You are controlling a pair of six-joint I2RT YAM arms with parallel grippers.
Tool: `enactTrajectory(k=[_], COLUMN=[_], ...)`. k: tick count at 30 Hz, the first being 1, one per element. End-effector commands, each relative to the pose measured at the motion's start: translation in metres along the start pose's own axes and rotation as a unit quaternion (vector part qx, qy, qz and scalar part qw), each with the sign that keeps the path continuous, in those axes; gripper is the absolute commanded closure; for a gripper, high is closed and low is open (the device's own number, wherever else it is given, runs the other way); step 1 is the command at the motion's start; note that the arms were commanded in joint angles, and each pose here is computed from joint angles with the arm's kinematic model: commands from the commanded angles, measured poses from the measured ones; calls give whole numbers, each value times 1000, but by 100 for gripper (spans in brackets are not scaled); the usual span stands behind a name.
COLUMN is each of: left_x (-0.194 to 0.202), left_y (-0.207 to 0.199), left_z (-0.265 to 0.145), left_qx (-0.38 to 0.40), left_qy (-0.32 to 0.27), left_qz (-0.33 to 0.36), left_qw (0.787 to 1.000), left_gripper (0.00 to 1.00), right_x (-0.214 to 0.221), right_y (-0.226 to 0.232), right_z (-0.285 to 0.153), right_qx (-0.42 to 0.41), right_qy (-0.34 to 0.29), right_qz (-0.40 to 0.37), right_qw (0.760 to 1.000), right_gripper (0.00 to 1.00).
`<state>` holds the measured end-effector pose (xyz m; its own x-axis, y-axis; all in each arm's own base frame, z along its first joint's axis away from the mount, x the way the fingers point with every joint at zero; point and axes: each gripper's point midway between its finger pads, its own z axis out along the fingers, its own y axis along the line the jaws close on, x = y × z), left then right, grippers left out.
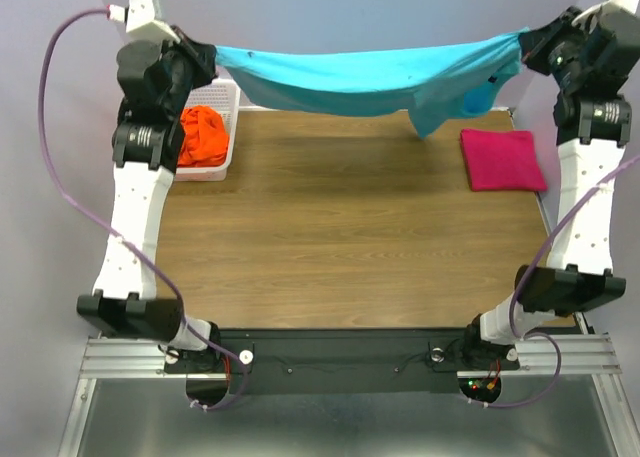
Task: Fold and stack the t-shirts
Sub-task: Flatten the tshirt out
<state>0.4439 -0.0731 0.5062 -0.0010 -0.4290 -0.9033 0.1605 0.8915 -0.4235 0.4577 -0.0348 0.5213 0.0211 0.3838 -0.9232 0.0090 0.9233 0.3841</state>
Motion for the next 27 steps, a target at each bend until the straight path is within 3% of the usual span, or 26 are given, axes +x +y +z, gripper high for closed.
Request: enactTrajectory(k=[1, 4, 5, 6, 7, 14, 17, 21, 27], left_x=[4, 42, 87, 98, 143, 268, 309, 341, 361], left_y=[3, 20, 45, 51, 77, 145, 160, 173, 184], left_z=[-28, -45, -47, -59, -67, -142, -173, -198, -209], left_qx=[10, -8, -39, -50, -89, -201, -229, -256, -280], left_qy=[-23, 6, 47, 53, 92, 193, 227, 250, 270], left_qz=[-1, -20, -26, -35, -47, -83, -105, -125, -131], left_qw=[1000, 1000, 998, 997, 991, 957, 941, 926, 912], left_gripper=[100, 100, 100, 100, 100, 100, 100, 100, 100], right_x=[4, 56, 76, 89, 125, 245, 322, 374, 407], right_y=[-7, -29, -36, -41, -55, -92, -115, -129, -145], right_z=[-21, -31, -34, -37, -46, -96, -133, -171, -210], right_qx=[8, 28, 33, 38, 53, 96, 130, 178, 245], right_qy=[-19, 27, 45, 53, 87, 189, 259, 306, 356], right_qz=[-28, -29, -27, -24, -12, 40, 74, 125, 146], right_qw=[999, 999, 998, 998, 995, 976, 954, 927, 890], right_gripper=[100, 99, 100, 99, 99, 99, 100, 99, 100])
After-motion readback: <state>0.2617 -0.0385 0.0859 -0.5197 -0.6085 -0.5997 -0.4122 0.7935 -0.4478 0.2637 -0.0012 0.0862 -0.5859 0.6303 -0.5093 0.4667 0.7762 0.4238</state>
